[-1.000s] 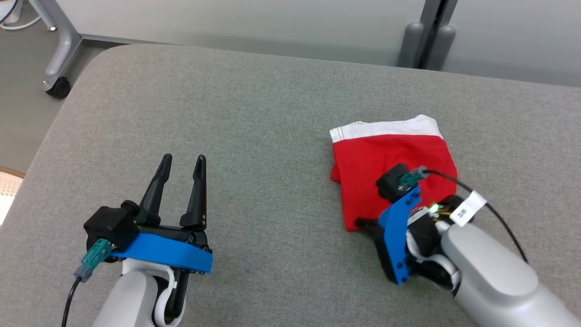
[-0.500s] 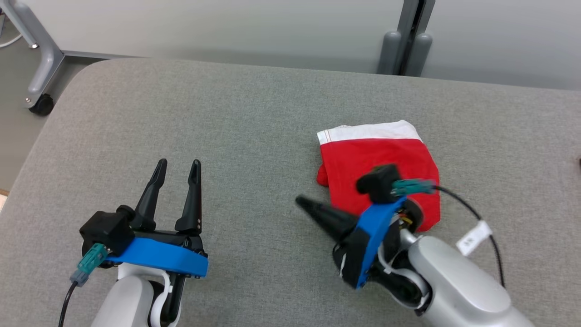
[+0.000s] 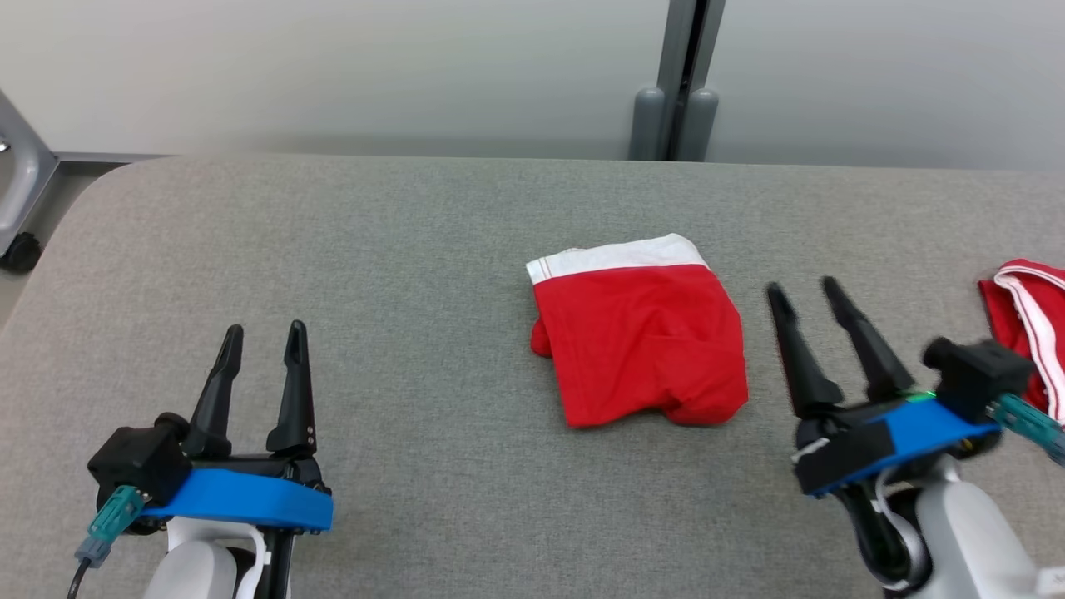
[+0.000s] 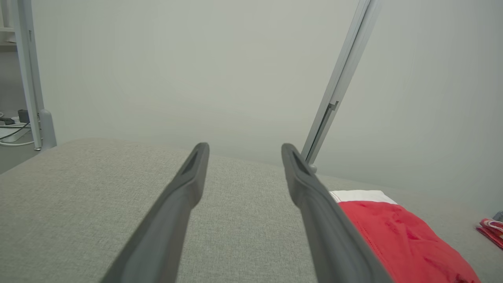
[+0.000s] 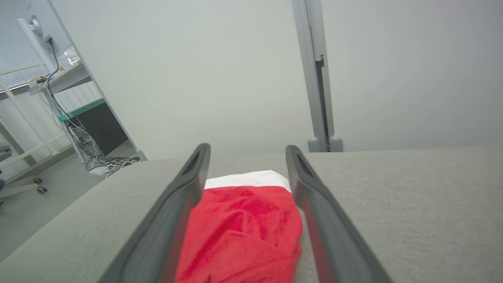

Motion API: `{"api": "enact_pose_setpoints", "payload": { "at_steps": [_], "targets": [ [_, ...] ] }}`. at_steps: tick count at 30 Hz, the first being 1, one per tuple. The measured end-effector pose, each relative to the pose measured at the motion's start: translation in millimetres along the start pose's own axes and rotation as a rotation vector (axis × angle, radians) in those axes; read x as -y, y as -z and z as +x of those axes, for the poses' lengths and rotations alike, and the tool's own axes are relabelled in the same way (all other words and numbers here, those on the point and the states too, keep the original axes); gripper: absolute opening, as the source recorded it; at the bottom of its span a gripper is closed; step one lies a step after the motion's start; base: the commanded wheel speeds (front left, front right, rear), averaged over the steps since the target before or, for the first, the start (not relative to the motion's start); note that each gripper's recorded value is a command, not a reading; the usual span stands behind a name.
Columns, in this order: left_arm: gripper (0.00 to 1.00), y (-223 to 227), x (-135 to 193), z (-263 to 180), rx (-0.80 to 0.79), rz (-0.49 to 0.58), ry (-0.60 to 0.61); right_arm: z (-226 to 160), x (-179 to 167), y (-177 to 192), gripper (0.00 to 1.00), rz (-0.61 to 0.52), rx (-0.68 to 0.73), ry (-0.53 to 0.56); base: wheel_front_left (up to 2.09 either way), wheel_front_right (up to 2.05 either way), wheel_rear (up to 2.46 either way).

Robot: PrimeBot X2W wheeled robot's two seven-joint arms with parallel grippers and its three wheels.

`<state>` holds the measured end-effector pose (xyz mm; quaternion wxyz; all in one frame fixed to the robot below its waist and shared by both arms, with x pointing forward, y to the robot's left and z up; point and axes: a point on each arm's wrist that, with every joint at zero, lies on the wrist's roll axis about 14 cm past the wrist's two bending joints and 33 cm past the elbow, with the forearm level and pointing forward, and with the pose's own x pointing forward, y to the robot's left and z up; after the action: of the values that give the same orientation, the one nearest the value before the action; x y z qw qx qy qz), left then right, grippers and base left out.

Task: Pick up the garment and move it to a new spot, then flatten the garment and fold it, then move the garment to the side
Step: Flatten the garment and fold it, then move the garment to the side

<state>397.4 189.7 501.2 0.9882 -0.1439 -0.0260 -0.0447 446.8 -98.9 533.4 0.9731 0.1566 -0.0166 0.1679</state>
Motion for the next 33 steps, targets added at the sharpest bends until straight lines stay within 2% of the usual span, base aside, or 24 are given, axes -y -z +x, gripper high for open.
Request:
{"api": "enact_pose_setpoints", "payload": {
  "at_steps": [6, 9, 13, 22, 33],
  "targets": [
    [1.0, 0.1, -2.1, -4.0, 0.0, 0.009, -0.006, -40.1, 44.3, -13.6, 1.0, -0.054, 0.024, 0.175, 0.0, 0.0, 0.0],
    [1.0, 1.2, -1.0, -6.0, -0.004, 0.013, -0.003, -56.6, 55.9, -15.5, 1.0, -0.125, 0.009, 0.221, 0.0, 0.0, 0.0],
    [1.0, 5.4, -1.8, -12.6, -0.02, 0.022, -0.004, -76.3, 66.7, -16.4, 1.0, -0.153, 0.002, 0.276, 0.0, 0.0, 0.0],
    [1.0, 10.4, -3.5, -16.3, -0.042, 0.036, -0.007, -99.6, 71.5, -4.3, 1.0, -0.164, -0.031, 0.318, 0.0, 0.0, 0.0],
    [1.0, 9.6, -1.2, -18.3, -0.042, 0.045, 0.0, -102.6, 64.7, 3.5, 1.0, -0.149, -0.047, 0.306, 0.0, 0.0, 0.0]
  ]
}}
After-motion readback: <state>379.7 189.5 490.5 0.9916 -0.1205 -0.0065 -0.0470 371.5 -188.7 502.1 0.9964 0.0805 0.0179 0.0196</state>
